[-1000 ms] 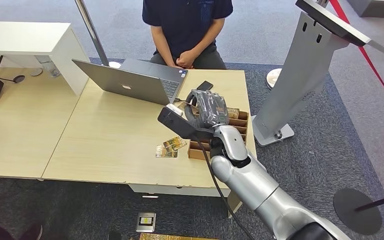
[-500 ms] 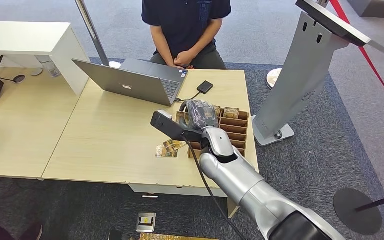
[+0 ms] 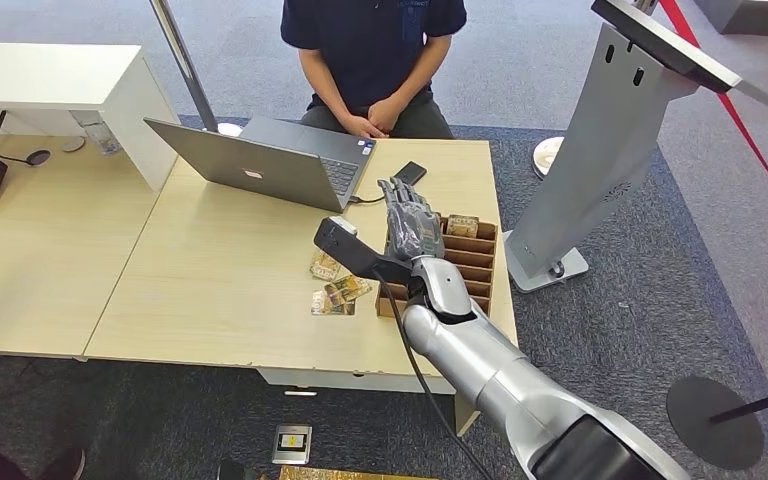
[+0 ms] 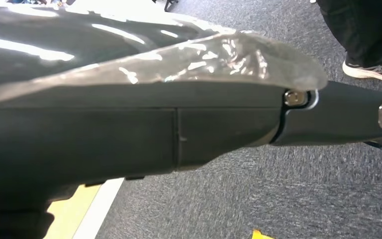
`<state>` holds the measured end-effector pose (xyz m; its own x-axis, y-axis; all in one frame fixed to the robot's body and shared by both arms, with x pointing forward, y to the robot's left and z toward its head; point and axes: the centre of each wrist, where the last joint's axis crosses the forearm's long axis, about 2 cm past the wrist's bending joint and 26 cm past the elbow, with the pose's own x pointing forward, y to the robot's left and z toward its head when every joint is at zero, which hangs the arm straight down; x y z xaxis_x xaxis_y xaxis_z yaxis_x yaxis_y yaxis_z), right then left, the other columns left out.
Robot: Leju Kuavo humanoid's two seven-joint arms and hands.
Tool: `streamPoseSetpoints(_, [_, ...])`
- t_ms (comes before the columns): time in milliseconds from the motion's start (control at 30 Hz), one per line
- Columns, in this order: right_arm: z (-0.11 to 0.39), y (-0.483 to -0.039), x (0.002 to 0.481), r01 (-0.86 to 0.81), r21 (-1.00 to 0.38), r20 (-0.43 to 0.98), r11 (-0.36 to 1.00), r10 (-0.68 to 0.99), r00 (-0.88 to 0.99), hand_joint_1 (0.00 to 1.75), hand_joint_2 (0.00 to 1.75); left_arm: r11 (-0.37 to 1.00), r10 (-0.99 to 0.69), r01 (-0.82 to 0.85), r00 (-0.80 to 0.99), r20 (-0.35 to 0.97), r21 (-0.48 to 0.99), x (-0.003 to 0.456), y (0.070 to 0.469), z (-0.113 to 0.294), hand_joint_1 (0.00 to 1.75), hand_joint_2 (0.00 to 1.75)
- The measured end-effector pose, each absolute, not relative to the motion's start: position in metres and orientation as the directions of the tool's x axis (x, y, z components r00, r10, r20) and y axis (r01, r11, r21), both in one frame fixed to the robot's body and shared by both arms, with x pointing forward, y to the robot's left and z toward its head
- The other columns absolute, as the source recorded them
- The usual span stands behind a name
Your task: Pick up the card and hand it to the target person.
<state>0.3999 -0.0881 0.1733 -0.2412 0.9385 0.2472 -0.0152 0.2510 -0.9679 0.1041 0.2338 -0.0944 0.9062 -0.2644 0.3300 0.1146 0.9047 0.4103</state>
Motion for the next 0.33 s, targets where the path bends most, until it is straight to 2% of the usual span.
streamPoseSetpoints(333, [0.161, -0.099, 0.399, -0.003, -0.956, 0.285, 0.292, 0.932, -0.222, 0.0, 1.75, 0.905, -0.252, 0.104, 0.913, 0.322, 0.413, 0.102, 0.234, -0.095, 0.0, 0.0])
